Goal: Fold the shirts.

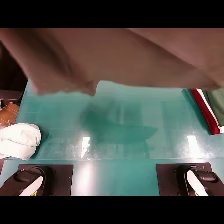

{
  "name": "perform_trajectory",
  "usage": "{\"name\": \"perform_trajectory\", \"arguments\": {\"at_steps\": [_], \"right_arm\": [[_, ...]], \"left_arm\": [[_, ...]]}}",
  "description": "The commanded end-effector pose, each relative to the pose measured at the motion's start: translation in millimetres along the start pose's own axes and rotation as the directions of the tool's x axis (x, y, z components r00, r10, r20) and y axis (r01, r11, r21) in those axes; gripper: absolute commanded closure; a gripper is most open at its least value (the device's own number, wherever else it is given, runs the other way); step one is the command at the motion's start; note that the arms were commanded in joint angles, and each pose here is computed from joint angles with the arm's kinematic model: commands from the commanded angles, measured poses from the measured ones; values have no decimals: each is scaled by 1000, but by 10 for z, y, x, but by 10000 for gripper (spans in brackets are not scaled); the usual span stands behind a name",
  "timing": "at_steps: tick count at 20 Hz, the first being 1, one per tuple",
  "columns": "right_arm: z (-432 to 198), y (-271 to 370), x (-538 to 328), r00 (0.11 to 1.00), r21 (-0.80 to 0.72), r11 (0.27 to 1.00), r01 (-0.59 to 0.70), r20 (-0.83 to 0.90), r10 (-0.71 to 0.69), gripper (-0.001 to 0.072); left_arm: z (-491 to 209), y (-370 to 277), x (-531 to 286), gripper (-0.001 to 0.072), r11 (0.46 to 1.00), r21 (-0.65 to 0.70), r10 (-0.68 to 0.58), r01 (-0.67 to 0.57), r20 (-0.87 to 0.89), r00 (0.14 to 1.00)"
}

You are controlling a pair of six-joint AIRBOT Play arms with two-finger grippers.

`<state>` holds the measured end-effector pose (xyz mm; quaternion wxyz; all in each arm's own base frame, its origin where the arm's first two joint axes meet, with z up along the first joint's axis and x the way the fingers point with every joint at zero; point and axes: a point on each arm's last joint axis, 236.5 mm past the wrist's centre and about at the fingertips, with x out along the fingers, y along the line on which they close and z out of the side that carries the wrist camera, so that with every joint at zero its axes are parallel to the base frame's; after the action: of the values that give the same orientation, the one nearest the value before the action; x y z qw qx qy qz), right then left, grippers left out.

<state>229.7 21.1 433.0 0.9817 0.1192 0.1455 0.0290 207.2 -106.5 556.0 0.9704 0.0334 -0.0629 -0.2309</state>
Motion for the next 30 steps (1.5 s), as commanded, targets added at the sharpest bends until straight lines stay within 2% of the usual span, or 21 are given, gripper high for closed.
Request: {"name": "perform_trajectory", "arguments": {"at_steps": [1,4,6,9,12,16,18,19,20,21,22,23,24,28,30], "right_arm": [[-253,-182,-13,978,1,996,87,-191,-85,695],[-528,-336,261,914,18,992,123,-391,-107,694],[-701,-425,592,869,39,992,123,-486,-89,695],[-1234,-559,1143,743,94,989,118,-669,-25,695],[-1831,-730,1748,642,110,989,104,-767,18,694],[-2433,-869,2479,632,144,982,124,-774,34,693],[-2607,-917,2751,653,154,979,134,-757,30,692],[-2655,-933,2879,669,157,978,136,-743,26,692],[-2657,-972,2988,688,161,977,141,-725,20,692],[-2630,-985,3069,709,168,976,140,-705,20,690],[-2582,-989,3133,730,185,973,138,-683,26,634],[-2529,-1044,3156,744,188,971,146,-667,17,408],[-2472,-1076,3145,750,189,970,150,-662,13,218],[-2245,-1191,2999,744,191,967,167,-668,3,220],[-2213,-1151,2934,731,182,971,157,-683,10,228]], "left_arm": [[117,-195,-128,678,997,-20,-69,70,38,997],[-330,-51,230,678,998,-33,-48,45,-113,992],[-946,78,608,678,998,-60,-41,25,-286,957],[-2296,221,1176,677,993,-121,-76,2,-609,789],[-3628,253,1600,677,982,-189,-145,-16,-803,578],[-4882,278,1995,677,963,-254,-198,-88,-892,407],[-5236,276,2053,674,949,-278,-210,-148,-910,358],[-5312,282,2073,478,947,-279,-210,-160,-912,352],[-5326,322,2097,133,945,-273,-194,-183,-913,360],[-5305,393,2095,101,945,-255,-168,-206,-917,362],[-5262,505,2050,106,947,-227,-137,-229,-926,352],[-5218,619,1971,106,946,-201,-109,-255,-936,334],[-5180,726,1854,106,941,-184,-91,-285,-947,309],[-5191,758,1317,106,921,-178,-114,-347,-974,198],[-5336,538,1033,106,889,-226,-160,-397,-968,192]]}}
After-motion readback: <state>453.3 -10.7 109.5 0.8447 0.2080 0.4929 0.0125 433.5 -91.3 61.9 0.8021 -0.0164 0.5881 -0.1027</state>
